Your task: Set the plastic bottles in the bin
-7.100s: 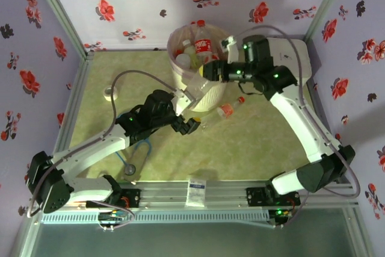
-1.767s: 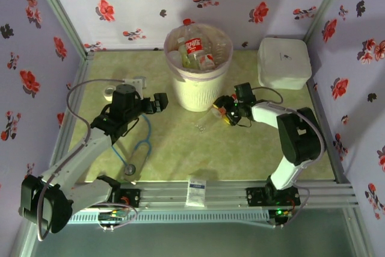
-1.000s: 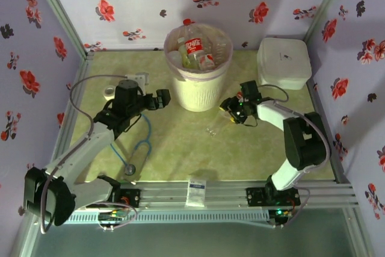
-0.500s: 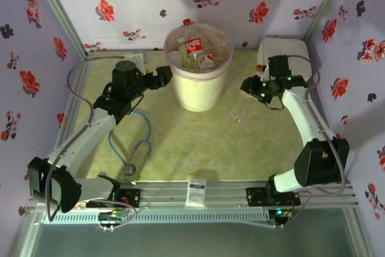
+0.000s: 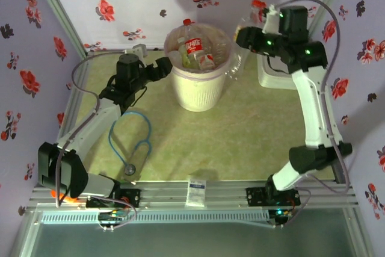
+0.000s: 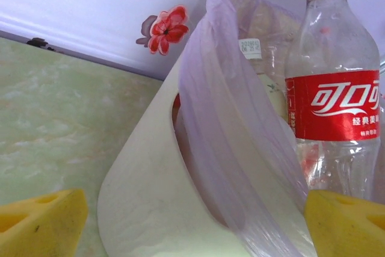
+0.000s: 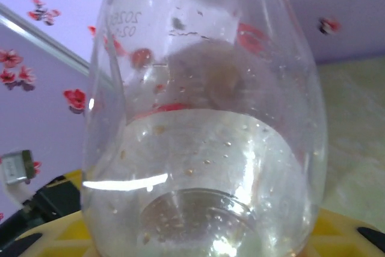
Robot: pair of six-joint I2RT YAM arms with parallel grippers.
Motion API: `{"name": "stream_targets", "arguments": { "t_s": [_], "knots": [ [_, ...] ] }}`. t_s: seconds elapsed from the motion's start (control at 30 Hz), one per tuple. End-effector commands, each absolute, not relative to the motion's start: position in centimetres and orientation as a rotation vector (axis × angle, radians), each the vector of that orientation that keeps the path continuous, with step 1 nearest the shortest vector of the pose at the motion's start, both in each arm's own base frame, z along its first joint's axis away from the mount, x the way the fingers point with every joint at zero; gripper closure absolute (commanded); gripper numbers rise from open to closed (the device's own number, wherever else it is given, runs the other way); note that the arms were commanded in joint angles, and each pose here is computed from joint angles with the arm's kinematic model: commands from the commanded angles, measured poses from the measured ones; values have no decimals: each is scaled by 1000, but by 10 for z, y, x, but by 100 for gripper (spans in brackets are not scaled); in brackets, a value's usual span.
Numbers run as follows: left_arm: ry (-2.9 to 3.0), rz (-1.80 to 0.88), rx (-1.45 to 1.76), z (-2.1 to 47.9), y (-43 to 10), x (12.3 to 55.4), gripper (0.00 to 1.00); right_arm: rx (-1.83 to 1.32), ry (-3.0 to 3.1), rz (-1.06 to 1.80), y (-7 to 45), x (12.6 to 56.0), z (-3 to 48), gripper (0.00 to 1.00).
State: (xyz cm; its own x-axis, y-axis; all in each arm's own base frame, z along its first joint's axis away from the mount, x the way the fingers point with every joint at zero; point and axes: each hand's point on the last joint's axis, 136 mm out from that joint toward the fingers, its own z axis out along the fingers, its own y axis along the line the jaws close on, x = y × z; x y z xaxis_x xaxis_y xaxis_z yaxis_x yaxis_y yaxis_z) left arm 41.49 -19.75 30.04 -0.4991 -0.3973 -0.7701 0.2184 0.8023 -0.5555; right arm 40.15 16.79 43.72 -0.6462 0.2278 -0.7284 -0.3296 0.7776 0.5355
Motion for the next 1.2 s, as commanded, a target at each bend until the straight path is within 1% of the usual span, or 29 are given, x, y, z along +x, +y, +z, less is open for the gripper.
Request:
{"name": "stream_targets", "arguments": {
  "t_s": [0.0,0.1,0.3,0.57,0.67,0.8,0.9,0.93,1.03,1.1,1.17],
  "knots": [
    [1891,-790,-144,324,-199,424,7,-172,2145,838,197,430,423,69],
    [1902,-786,-137,323,-201,427,7,-188,2161,855,216,458,412,69],
    [1911,-778,-123,321,-203,428,7,-281,2236,770,248,477,369,71],
    [1928,-808,-117,313,-210,434,7,-387,2401,708,281,469,301,69],
    [1930,-810,-116,313,-211,434,7,-395,2464,686,286,463,280,68],
    [1927,-808,-115,315,-211,434,7,-373,2555,668,284,453,258,64],
    [1926,-804,-111,316,-210,433,7,-351,2557,634,277,447,267,57],
    [1923,-805,-108,318,-210,433,7,-343,2536,623,274,447,276,52],
    [1922,-804,-106,319,-210,432,7,-324,2446,599,265,444,311,34],
    [1917,-806,-106,321,-210,432,6,-310,2393,582,258,442,331,26],
    [1913,-799,-97,324,-209,432,6,-307,2349,573,253,438,349,22]
  ]
}}
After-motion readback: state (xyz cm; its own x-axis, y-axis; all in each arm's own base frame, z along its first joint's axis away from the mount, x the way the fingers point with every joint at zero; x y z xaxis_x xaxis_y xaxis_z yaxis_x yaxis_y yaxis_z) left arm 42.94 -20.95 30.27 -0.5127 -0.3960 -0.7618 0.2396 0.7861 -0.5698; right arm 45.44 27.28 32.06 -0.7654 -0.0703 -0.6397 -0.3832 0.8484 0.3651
